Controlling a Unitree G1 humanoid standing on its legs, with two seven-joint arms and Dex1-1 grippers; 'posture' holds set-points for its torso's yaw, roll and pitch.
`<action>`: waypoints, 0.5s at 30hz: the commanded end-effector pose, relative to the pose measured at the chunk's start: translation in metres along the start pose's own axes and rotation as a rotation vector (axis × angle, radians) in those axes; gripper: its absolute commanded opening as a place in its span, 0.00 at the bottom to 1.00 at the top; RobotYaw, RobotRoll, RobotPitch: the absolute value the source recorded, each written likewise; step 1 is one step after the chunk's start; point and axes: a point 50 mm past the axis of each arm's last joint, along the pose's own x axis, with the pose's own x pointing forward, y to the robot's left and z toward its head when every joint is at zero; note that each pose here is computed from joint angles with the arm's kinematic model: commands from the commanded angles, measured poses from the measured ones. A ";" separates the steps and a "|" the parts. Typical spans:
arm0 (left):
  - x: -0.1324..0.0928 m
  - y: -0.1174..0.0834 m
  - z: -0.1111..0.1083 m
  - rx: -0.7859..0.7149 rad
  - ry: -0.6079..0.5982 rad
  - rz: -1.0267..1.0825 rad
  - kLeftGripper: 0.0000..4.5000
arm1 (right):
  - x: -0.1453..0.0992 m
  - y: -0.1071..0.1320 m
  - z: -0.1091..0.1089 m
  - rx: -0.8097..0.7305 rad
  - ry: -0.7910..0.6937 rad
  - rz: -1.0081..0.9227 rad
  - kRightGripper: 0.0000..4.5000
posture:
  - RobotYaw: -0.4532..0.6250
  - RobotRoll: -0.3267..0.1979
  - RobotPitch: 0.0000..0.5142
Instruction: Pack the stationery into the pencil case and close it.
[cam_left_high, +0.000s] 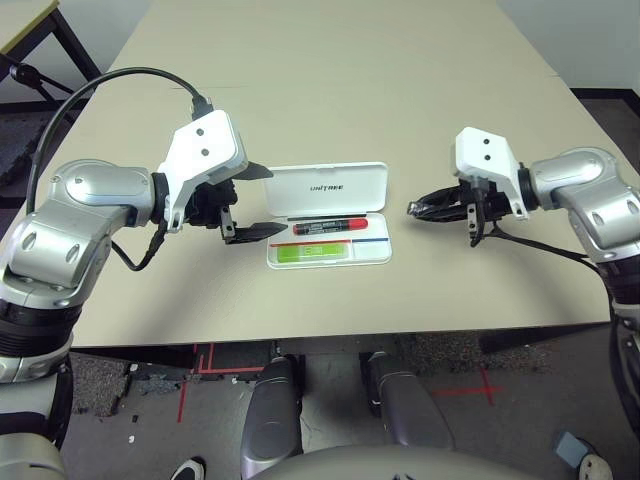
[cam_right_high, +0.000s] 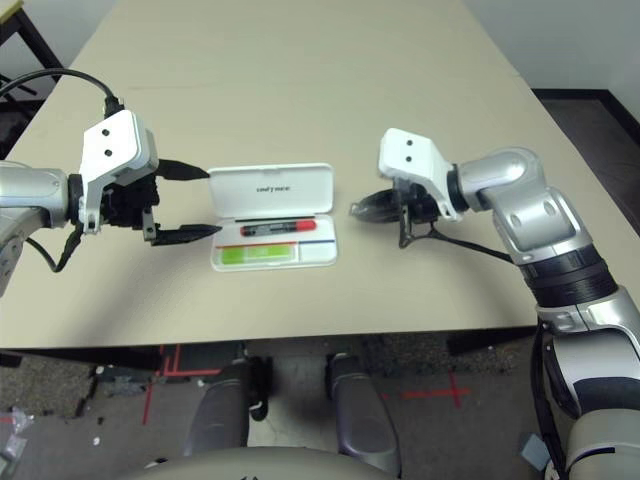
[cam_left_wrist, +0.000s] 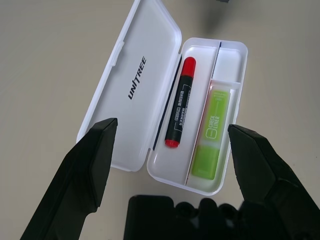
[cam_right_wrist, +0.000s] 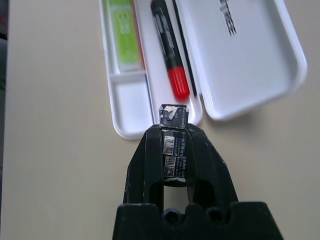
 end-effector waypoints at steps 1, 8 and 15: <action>0.003 -0.003 -0.003 -0.009 0.012 -0.021 1.00 | 0.011 0.005 0.008 -0.051 -0.006 0.049 0.07 | 0.33 0.62 0.33; 0.004 -0.006 -0.004 -0.013 0.016 -0.021 1.00 | 0.032 0.014 0.006 -0.069 -0.015 0.089 0.07 | 0.34 0.62 0.34; 0.004 -0.006 -0.004 -0.016 0.022 -0.016 1.00 | 0.043 0.015 0.000 -0.080 -0.001 0.089 0.07 | 0.35 0.62 0.34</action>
